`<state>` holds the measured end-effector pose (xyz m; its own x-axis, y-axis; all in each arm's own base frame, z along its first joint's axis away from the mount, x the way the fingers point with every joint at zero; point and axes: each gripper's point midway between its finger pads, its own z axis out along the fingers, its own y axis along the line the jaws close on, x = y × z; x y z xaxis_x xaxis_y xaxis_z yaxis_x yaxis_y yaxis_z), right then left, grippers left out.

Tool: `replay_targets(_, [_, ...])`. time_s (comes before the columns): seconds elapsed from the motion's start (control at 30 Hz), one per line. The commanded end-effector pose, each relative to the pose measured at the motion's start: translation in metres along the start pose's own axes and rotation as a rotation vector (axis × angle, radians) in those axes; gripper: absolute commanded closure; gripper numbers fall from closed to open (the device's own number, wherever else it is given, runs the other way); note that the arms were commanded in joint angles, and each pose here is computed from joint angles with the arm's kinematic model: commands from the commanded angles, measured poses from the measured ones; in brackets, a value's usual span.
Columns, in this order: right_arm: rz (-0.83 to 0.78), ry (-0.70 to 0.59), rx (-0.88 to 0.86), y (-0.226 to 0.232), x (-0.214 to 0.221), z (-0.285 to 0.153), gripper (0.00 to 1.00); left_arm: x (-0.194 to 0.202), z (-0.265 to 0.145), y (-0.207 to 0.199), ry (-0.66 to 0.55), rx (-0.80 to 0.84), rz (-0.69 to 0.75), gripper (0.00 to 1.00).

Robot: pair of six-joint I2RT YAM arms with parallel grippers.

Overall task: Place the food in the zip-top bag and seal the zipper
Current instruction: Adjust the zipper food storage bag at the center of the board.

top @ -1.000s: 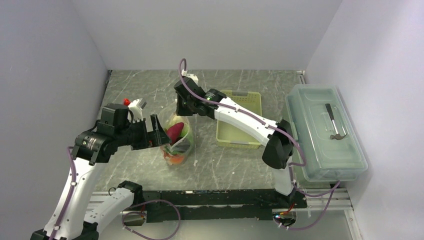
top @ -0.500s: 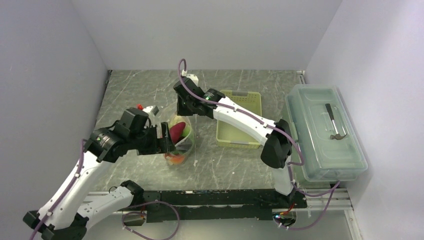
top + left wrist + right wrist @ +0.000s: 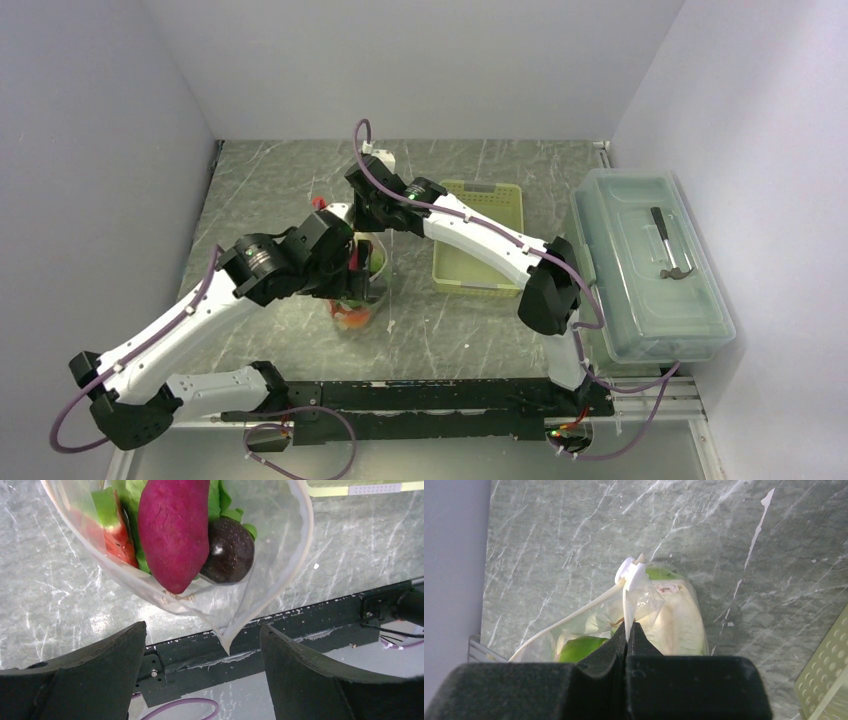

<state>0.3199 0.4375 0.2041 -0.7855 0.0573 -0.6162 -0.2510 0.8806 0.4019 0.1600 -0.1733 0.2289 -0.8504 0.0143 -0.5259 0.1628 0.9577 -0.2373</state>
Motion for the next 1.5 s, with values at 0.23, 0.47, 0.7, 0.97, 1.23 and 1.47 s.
replay_targets(0.23, [0.012, -0.051, -0.022, 0.005, -0.015, -0.009, 1.00, -0.028, 0.017, -0.002, -0.071, -0.105, 0.012, 0.24])
replay_targets(0.47, [0.016, -0.054, -0.028, 0.004, -0.015, -0.011, 1.00, -0.031, 0.023, -0.006, -0.063, -0.110, 0.024, 0.53])
replay_targets(0.7, [0.021, -0.056, -0.035, 0.002, -0.015, -0.014, 1.00, -0.030, 0.023, -0.006, -0.057, -0.113, 0.031, 0.86])
replay_targets(0.97, [0.029, -0.073, -0.058, -0.001, -0.020, -0.028, 1.00, -0.033, -0.001, -0.003, -0.076, -0.070, 0.102, 1.00])
replay_targets(1.23, [-0.002, -0.095, -0.101, -0.007, -0.030, -0.057, 0.90, -0.028, -0.032, -0.005, -0.030, -0.001, 0.232, 1.00])
replay_targets(1.47, [-0.075, -0.138, -0.157, -0.013, -0.035, -0.091, 0.58, -0.022, -0.052, -0.004, 0.010, 0.043, 0.324, 1.00])
